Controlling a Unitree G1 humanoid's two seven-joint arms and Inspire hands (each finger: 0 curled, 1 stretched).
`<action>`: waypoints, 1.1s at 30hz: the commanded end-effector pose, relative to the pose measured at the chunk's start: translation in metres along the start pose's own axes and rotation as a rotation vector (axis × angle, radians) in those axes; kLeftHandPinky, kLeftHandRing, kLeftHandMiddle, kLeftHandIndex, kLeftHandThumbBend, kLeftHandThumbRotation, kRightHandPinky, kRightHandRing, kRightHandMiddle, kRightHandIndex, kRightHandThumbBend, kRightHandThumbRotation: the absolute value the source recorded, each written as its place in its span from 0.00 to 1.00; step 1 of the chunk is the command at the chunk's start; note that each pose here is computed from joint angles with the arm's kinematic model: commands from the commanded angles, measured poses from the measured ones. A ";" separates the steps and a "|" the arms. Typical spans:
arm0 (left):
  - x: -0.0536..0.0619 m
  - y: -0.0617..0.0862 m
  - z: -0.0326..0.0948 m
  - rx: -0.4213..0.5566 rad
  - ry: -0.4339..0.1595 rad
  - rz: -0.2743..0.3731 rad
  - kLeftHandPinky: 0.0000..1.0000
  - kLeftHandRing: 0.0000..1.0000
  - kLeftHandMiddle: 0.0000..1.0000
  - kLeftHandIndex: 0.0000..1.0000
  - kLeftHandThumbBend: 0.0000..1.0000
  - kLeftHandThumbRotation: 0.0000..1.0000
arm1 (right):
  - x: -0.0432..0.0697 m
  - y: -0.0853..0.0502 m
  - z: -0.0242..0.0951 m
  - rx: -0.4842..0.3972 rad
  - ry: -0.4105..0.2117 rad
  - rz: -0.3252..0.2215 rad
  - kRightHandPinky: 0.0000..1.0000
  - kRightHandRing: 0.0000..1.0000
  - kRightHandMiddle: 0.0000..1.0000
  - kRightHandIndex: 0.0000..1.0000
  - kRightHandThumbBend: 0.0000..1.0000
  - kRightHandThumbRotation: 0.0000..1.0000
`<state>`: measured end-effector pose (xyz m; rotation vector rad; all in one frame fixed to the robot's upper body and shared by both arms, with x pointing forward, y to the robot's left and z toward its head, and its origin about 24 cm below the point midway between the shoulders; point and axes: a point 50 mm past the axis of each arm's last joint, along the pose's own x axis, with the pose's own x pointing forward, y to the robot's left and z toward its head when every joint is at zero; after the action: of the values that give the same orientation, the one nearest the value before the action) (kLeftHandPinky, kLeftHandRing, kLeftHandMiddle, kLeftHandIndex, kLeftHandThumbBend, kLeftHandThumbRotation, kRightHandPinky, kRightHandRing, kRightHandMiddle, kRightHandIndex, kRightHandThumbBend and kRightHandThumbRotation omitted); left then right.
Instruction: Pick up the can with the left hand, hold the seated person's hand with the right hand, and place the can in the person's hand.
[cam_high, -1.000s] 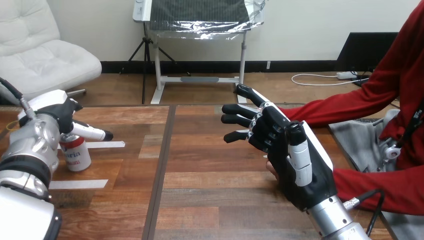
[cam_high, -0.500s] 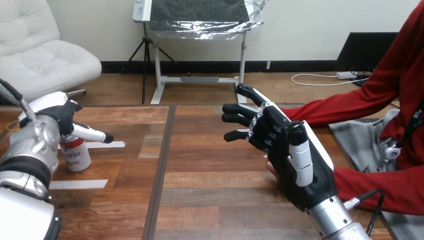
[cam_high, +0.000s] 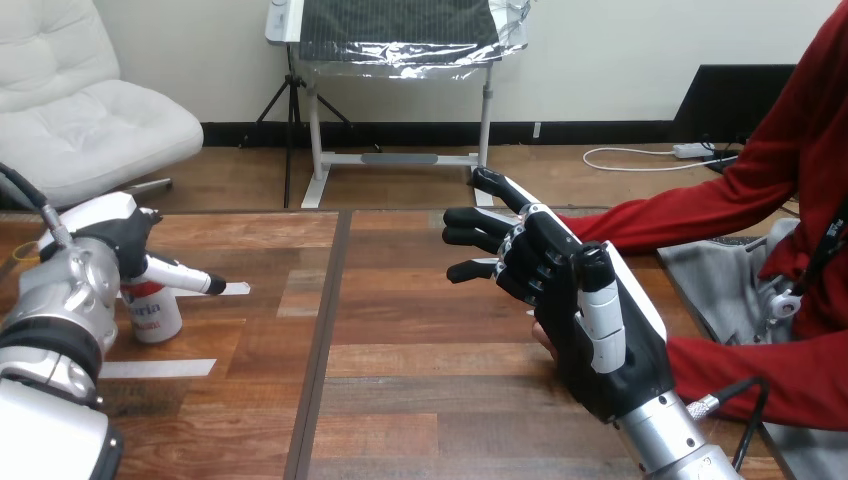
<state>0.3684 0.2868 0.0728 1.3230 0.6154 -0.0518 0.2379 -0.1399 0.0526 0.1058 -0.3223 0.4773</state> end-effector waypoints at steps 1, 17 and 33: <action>0.000 0.005 0.005 0.029 -0.011 0.019 1.00 1.00 1.00 0.96 0.77 0.52 | 0.011 -0.003 0.021 -0.041 -0.105 0.013 0.67 0.80 0.80 0.91 0.89 1.00; 0.000 -0.006 0.004 0.072 -0.004 -0.002 1.00 1.00 1.00 0.97 0.77 0.58 | 0.010 -0.002 0.023 -0.030 -0.112 0.015 0.66 0.80 0.80 0.90 0.92 1.00; 0.001 -0.012 0.003 0.086 0.003 -0.025 1.00 0.98 0.97 0.93 0.79 0.55 | 0.010 -0.002 0.023 -0.025 -0.123 0.029 0.64 0.78 0.79 0.90 0.92 1.00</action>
<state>0.3595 0.2869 0.0552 1.3657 0.6687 -0.0907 0.2368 -0.1390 0.0622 0.1142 -0.3693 0.4974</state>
